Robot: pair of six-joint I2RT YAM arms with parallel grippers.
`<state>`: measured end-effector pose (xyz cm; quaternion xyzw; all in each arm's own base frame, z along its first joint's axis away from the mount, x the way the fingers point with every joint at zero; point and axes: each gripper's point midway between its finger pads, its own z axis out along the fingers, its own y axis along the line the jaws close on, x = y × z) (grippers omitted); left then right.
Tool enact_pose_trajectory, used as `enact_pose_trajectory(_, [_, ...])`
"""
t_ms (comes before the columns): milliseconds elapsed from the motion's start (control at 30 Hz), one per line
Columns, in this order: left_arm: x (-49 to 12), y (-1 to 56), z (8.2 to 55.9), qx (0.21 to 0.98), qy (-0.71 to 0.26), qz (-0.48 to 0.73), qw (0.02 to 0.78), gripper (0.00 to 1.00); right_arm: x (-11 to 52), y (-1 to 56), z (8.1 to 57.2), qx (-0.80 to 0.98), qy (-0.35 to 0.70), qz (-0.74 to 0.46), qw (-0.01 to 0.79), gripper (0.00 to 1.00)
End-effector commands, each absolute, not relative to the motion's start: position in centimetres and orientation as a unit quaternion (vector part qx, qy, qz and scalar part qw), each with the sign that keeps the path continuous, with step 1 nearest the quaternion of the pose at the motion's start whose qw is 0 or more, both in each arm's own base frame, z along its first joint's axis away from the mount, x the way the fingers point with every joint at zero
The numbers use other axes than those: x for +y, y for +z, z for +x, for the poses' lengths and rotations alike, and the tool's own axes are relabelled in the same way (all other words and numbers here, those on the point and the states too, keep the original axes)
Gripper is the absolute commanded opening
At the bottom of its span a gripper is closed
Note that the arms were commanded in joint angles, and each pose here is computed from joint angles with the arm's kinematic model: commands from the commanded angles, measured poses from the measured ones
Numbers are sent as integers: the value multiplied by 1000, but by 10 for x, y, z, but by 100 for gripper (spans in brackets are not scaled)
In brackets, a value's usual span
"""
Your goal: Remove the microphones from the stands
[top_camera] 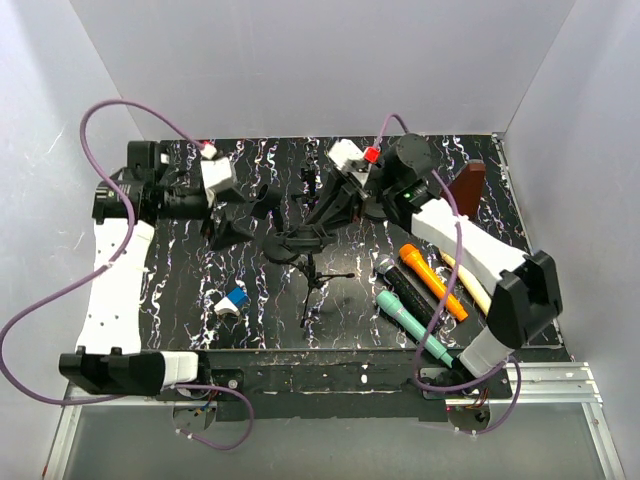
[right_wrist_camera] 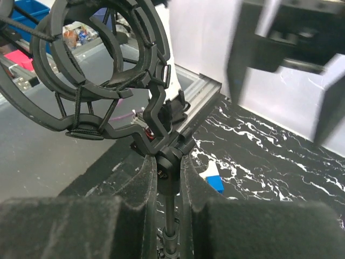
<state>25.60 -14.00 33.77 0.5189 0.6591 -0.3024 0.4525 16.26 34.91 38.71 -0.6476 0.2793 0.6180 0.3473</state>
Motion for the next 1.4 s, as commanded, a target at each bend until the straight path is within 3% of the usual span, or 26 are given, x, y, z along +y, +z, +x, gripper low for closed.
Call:
enact_pose_trajectory(0, [-152,334,197,634,-339,539,439,88,338,367,163,220,591,-706,322,1])
enact_pose_trajectory(133, [-152,322,199,643,-336,538,429,88,349,354,181,245,600,-691,320,12])
enact_pose_trajectory(233, [-148,313,193,649,-331,544,417,88,352,352,190,269,609,-678,311,28])
enact_pose_trajectory(333, [-148,305,187,646,-329,548,417,89,349,344,194,286,615,-674,293,52])
enact_pose_trajectory(433, [-149,294,182,642,-334,551,417,89,345,343,206,328,627,-641,299,64])
enact_pose_trajectory(600, [-154,279,183,628,-340,542,443,88,340,347,244,426,619,-551,363,67])
enact_pose_trajectory(733, [-162,267,188,609,-326,549,471,87,331,331,268,529,550,-495,415,67])
enact_pose_trajectory(867, [-171,255,197,598,-328,557,474,82,309,314,251,547,497,-486,467,66])
enact_pose_trajectory(1100, [-185,230,230,591,-295,558,502,79,320,300,219,591,485,-448,464,67])
enact_pose_trajectory(1367, [-189,233,226,596,-280,543,521,84,350,309,224,580,494,-431,484,71])
